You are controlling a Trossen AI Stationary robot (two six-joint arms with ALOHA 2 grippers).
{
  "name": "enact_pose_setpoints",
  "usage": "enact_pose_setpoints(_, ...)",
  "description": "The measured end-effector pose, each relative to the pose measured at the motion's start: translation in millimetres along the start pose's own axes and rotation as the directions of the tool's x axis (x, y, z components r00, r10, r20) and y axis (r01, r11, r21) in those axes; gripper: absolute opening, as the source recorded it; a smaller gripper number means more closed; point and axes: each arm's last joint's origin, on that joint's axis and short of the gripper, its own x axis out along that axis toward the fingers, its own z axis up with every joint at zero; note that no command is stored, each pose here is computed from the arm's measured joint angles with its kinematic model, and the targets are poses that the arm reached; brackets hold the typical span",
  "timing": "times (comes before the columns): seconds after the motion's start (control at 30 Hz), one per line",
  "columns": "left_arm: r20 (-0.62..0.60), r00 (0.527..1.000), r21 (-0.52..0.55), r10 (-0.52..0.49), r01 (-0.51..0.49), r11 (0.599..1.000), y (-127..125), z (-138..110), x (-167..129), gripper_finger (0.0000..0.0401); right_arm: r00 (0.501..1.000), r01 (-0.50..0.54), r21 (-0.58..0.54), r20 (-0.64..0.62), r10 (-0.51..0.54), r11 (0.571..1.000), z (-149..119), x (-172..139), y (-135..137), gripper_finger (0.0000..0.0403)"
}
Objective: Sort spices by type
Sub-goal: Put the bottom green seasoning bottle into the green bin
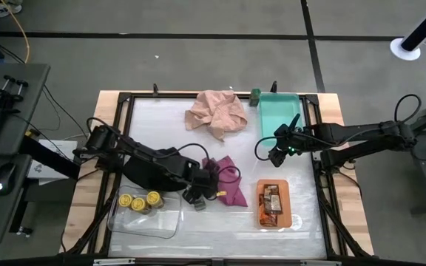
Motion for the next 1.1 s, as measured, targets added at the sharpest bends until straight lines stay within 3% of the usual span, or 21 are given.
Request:
enact_pose_setpoints(0.27,-0.118,0.993,-0.089,-0.017,0.007,0.996,-7,-9,-2,0.0291,1.0,0.0,-0.001,0.0,0.0,1.0,0,0,0,0.0258)
enact_pose_setpoints(0.47,-0.143,0.989,-0.019,-0.043,0.041,0.999,-13,-11,-21,0.0291,1.0,0.0,-0.001,-0.001,0.0,1.0,0,0,0,0.0258)
enact_pose_setpoints(0.63,-0.123,0.992,-0.043,-0.036,0.031,0.999,-9,-14,-48,0.0291,1.0,0.0,-0.001,-0.002,0.0,1.0,0,0,0,0.0258)
enact_pose_setpoints(0.77,-0.054,0.992,-0.054,-0.117,0.114,0.992,-9,-13,-56,0.0291,1.0,0.002,-0.001,0.0,-0.002,1.0,0,0,0,0.0258)
enact_pose_setpoints(0.87,0.042,0.976,0.005,-0.215,0.215,0.977,-11,-7,-53,0.0291,1.0,0.002,-0.001,0.001,-0.002,1.0,0,0,0,0.0258)
enact_pose_setpoints(1.1,0.166,0.956,0.145,-0.243,0.22,0.965,-8,4,-39,0.0291,1.0,0.005,0.006,0.002,-0.005,1.0,0,0,0,0.0258)
